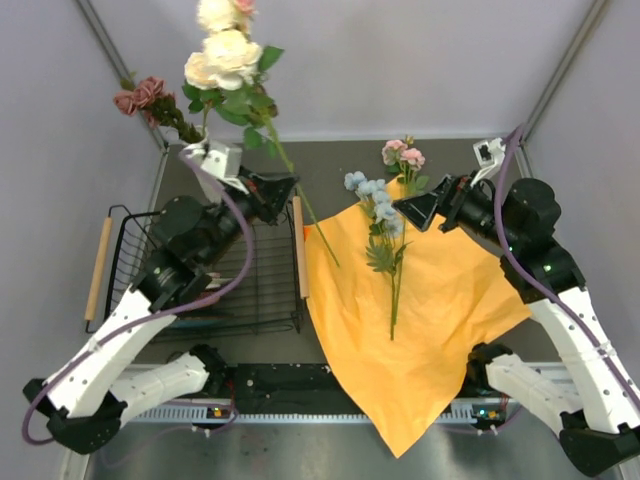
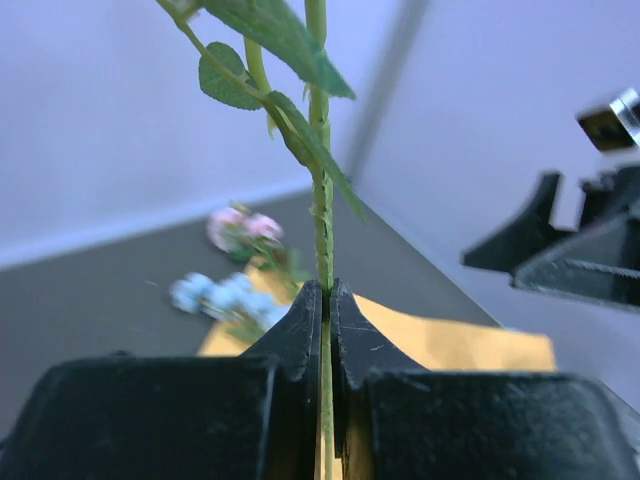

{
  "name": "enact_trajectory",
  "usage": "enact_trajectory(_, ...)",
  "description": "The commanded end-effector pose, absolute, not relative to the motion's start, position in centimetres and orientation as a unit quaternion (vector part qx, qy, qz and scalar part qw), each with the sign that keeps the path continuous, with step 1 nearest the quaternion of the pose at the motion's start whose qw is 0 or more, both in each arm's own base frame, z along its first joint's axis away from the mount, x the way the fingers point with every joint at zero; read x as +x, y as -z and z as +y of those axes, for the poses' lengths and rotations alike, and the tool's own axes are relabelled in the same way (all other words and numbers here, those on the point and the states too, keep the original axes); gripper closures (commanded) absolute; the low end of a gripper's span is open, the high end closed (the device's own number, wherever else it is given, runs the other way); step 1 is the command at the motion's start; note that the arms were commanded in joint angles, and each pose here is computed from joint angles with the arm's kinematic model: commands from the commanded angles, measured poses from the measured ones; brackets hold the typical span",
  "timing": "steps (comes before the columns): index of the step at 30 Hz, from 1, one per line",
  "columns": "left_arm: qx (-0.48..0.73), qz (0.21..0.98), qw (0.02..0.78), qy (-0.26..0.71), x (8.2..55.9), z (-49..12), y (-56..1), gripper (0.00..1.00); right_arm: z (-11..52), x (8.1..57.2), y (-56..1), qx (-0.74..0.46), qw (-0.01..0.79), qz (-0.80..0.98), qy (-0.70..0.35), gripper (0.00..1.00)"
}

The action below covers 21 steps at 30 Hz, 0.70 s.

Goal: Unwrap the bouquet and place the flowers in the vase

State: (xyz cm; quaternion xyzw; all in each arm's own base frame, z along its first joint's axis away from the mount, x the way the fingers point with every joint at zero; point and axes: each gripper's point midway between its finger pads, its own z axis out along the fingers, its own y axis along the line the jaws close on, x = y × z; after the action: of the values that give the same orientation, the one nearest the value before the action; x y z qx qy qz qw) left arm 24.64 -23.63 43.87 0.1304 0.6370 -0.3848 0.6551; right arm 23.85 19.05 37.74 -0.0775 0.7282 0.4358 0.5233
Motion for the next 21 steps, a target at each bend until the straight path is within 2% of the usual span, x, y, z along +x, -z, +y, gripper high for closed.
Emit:
enact_trajectory(1,0.055,0.603,0.767,0.211,26.3,-14.8,-49.2,1.00,18.6,24.2,-37.7,-0.070,0.533,0.731,-0.421,0.02)
enact_trajectory(5,0.025,0.608,0.779,0.148,28.2,-10.6,-50.8,1.00,18.7,24.4,-37.4,-0.067,0.529,0.734,-0.421,0.02)
enact_trajectory(11,-0.077,0.514,0.852,0.066,28.4,-3.8,-55.2,1.00,18.8,24.7,-36.6,-0.064,0.521,0.741,-0.419,0.02)
enact_trajectory(21,-0.165,0.440,0.874,-0.125,31.4,3.1,-56.3,1.00,18.6,24.3,-35.0,-0.060,0.508,0.752,-0.415,0.02)
